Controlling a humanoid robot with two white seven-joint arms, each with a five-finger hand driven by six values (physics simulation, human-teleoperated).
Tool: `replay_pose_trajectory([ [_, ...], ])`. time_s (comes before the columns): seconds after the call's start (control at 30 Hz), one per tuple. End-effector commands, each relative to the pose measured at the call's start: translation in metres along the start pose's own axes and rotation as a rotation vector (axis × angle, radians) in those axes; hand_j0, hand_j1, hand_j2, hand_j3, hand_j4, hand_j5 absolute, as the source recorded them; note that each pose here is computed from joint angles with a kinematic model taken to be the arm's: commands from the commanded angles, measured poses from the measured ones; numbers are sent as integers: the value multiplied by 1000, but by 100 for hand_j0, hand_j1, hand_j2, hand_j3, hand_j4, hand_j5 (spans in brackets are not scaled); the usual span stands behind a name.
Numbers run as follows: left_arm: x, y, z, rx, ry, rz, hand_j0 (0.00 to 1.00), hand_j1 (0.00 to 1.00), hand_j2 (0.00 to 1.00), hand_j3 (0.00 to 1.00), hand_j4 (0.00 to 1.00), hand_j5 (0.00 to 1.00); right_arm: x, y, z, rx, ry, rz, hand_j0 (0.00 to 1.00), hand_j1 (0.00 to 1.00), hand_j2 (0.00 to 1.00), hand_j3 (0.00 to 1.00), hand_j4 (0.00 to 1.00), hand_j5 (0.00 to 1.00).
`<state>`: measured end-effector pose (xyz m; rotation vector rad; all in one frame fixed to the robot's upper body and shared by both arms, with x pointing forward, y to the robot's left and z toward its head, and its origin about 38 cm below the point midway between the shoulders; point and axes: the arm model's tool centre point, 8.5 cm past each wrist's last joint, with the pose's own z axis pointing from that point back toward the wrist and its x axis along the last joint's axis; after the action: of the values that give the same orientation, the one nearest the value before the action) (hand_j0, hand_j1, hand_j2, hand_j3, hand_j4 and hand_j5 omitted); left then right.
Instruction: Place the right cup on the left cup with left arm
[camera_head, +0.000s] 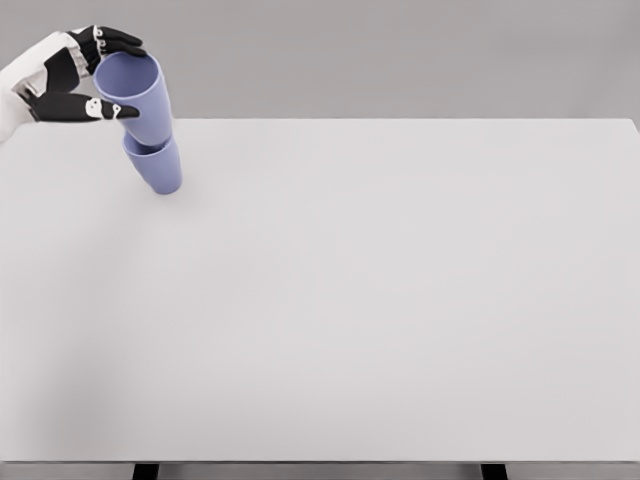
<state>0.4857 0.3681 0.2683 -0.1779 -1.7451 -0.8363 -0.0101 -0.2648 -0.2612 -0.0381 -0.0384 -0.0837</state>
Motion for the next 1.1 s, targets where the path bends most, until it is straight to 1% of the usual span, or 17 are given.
replay_pose_trajectory([
  [0.0,-6,1,2,8,20,17,69,69,69,69,69,69,0,0,0,0,0,0,100,100,100,100,100,100],
  [0.17,-6,5,1,17,24,18,69,69,69,69,69,69,0,0,0,0,0,0,100,100,100,100,100,100],
  [0.23,-12,10,3,32,40,24,69,69,69,69,69,69,0,0,0,0,0,0,100,100,100,100,100,100],
  [0.53,-15,12,0,42,48,34,69,69,69,69,69,69,0,0,0,0,0,0,100,100,100,100,100,100],
  [0.7,-23,17,-2,63,67,47,69,69,69,69,69,69,0,0,0,0,1,0,100,100,100,100,100,100],
  [0.83,-30,14,-4,65,82,53,69,69,69,69,69,69,0,0,0,0,0,0,100,100,100,100,100,100],
  [1.07,-31,11,-10,62,82,56,69,69,69,69,69,69,0,0,0,0,0,0,100,100,100,100,100,100],
])
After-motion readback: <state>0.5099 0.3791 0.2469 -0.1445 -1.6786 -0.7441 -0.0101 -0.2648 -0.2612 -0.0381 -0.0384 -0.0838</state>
